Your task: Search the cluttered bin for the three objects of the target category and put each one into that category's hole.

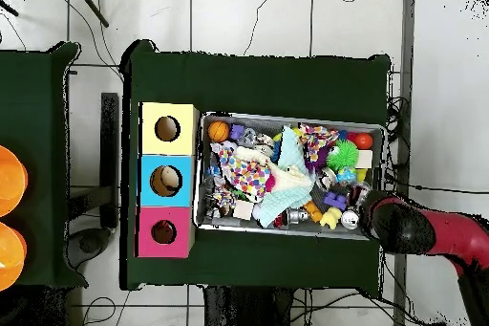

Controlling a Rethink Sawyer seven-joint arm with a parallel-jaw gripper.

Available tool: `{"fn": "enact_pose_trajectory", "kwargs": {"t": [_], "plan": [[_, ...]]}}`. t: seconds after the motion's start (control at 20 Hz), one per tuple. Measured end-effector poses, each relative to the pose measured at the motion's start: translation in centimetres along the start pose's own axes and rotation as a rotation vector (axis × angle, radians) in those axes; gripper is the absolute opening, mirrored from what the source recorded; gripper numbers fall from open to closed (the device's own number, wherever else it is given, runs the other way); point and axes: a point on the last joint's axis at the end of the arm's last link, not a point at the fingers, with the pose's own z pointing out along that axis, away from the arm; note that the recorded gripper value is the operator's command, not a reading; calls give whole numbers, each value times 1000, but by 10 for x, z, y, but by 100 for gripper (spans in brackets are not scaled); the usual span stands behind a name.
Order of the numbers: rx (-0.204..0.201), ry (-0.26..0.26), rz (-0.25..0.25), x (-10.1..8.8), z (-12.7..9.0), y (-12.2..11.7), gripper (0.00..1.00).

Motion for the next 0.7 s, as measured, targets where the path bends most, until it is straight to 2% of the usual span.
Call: {"fn": "enact_pose_trajectory", "kwargs": {"t": [0.35, 0.7], "plan": [[21, 21, 3, 10, 4, -6, 100], [39, 37, -9, 29, 9, -4, 100]]}}
